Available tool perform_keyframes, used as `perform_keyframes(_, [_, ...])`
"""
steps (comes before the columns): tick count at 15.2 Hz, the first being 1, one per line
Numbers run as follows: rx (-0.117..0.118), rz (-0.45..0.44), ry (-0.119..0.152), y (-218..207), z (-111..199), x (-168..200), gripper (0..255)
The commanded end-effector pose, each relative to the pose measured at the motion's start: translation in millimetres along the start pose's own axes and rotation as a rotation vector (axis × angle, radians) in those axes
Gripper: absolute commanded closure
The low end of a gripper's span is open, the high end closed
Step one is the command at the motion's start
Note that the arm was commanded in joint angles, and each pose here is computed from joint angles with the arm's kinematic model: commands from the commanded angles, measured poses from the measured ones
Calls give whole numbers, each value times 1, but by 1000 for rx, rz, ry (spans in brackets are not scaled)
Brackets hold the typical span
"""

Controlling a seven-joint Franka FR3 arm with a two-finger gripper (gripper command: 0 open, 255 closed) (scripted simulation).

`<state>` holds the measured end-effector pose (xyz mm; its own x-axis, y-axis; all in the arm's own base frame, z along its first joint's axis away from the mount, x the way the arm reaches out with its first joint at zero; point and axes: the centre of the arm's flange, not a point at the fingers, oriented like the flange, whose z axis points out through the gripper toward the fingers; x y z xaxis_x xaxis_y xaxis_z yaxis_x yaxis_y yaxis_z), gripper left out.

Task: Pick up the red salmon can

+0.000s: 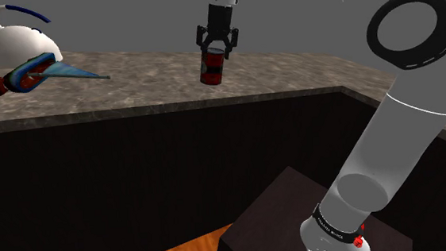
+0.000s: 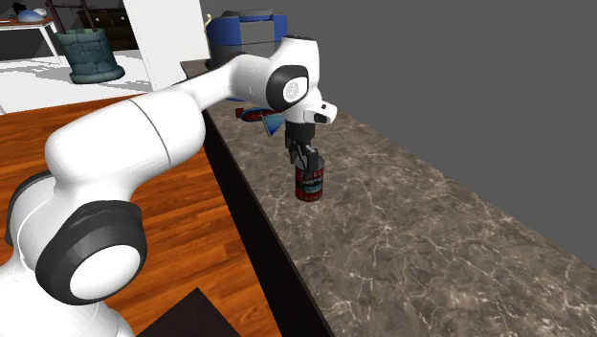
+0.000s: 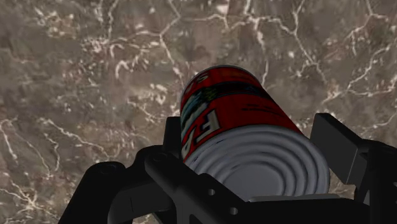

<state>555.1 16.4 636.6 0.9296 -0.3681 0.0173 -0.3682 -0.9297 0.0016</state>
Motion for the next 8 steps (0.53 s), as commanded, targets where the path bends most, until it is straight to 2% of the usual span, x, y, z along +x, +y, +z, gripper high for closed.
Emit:
perform_keyframes(1, [-1, 0, -3, 0, 1, 0, 255])
perform_keyframes(3, [-1, 0, -3, 0, 2, 0, 255])
perform_keyframes(8, [-1, 0, -3, 0, -25, 1, 255])
